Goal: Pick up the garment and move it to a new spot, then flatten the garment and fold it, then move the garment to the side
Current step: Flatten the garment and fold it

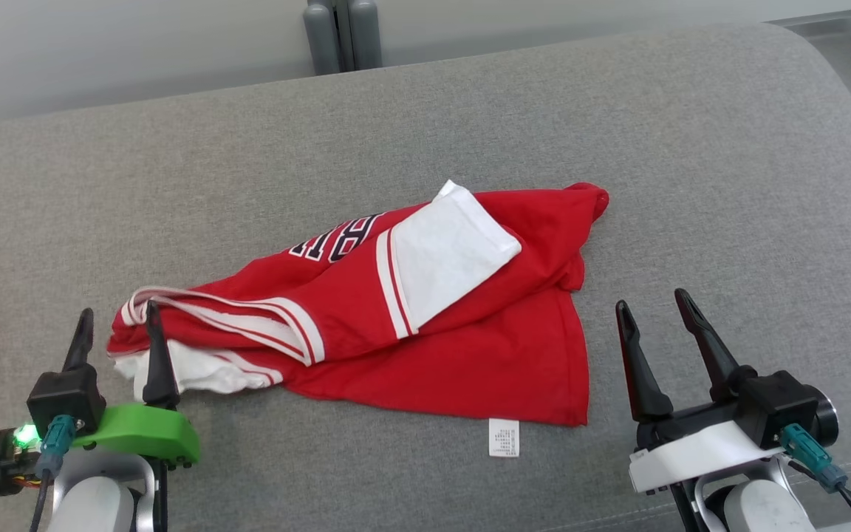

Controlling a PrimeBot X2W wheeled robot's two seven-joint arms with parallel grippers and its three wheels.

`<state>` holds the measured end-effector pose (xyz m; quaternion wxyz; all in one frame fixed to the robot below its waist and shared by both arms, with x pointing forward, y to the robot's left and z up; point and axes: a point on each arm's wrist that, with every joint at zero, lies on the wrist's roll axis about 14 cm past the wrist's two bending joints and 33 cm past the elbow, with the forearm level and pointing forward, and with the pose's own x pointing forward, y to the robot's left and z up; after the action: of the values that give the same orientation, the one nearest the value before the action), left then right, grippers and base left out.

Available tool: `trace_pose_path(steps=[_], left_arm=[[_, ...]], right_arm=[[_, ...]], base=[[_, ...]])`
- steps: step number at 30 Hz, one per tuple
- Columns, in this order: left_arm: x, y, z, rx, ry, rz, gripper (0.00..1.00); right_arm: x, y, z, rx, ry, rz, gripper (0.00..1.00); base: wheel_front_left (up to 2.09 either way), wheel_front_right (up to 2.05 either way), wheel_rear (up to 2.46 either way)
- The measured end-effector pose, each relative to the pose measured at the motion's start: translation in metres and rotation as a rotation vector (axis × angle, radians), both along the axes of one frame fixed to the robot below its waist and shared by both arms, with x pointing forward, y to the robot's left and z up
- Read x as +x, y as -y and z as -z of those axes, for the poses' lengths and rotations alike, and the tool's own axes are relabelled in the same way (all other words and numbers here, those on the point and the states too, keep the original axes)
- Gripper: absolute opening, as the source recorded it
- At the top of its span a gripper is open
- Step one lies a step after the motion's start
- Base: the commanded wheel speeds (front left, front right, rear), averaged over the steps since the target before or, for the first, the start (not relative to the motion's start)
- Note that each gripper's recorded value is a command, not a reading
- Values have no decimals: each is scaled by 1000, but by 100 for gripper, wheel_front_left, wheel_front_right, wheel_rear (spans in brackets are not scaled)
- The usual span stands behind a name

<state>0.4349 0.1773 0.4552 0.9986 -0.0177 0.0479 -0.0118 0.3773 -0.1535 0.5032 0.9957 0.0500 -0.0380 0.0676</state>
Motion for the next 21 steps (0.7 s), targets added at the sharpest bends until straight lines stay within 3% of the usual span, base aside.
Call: trace_pose_path(steps=[3, 5, 8, 13, 21], left_arm=[[1, -4, -14, 67, 57, -31, 100], [0, 4, -27, 141, 112, -2, 100], [-2, 33, -43, 170, 184, 85, 100], [-2, 118, -54, 130, 231, 333, 100], [-15, 239, -25, 216, 153, 755, 100]], right_arm=[[0, 4, 1, 0, -3, 11, 100], [0, 5, 1, 1, -5, 16, 100], [1, 6, 3, 2, -9, 18, 100], [7, 4, 4, 1, -10, 11, 100], [18, 10, 6, -1, -12, 25, 100]], base=[[0, 0, 0], [0, 0, 0], [0, 0, 0], [0, 0, 0], [0, 0, 0]])
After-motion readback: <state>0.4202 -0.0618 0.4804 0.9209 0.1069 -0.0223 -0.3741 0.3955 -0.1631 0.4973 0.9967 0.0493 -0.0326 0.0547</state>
